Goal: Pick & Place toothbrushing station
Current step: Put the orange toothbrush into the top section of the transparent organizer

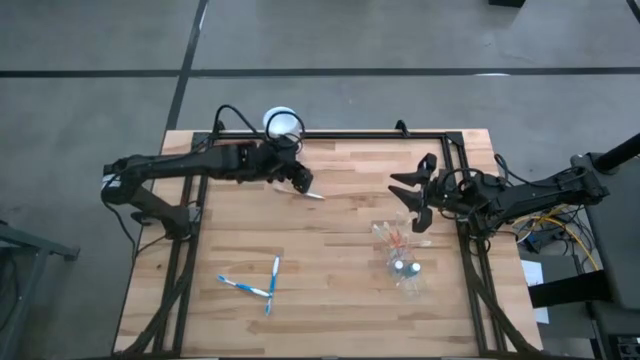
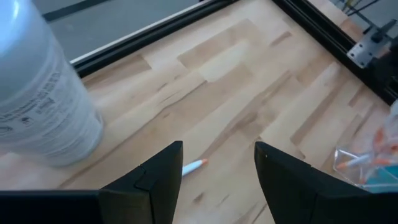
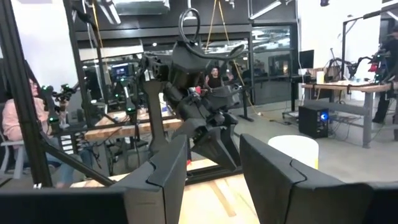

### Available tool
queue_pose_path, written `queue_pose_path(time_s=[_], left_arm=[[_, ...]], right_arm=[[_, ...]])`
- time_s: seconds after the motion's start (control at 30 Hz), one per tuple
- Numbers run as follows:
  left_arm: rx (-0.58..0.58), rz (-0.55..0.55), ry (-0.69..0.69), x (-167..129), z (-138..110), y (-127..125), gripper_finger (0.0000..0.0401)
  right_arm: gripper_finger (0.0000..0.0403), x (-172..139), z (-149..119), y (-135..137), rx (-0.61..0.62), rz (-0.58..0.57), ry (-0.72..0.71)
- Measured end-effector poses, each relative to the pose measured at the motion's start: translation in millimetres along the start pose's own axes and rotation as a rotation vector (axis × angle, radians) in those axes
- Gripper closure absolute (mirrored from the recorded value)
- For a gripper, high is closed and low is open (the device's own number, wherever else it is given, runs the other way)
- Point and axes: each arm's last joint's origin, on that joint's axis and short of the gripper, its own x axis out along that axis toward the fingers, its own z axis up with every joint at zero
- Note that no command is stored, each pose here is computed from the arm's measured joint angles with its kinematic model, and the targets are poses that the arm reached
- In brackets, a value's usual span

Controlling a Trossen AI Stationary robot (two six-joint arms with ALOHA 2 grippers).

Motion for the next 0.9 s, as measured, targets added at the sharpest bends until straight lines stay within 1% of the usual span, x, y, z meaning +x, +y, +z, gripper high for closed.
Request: queue_pose_path(time_s=[0.23, 0.37, 0.47, 0.63, 0.9], left_arm=[[-0.022, 0.041, 0.005, 3.2, 5.1, 11.1, 0.0197], [-0.03, 0.074, 0.034, 5.1, 6.3, 19.8, 0.0197], [-0.033, 0.076, 0.048, 6.4, 8.5, 25.0, 0.0197], [-0.012, 0.081, 0.057, 8.4, 12.7, 32.7, 0.0197], [0.008, 0.094, 0.061, 11.0, 19.4, 45.1, 0.0197]], right_arm=[[0.0256, 0.0, 0.2, -0.7, 0.001, -0.021, -0.003], [0.0262, 0.1, 0.3, -0.8, -0.004, -0.021, -0.003], [0.0263, 0.1, 0.3, -0.7, -0.006, -0.021, -0.004], [0.0264, 0.0, 0.5, -1.5, -0.005, -0.048, -0.006], [0.0264, 0.0, 0.9, -1.7, 0.003, -0.053, -0.01]])
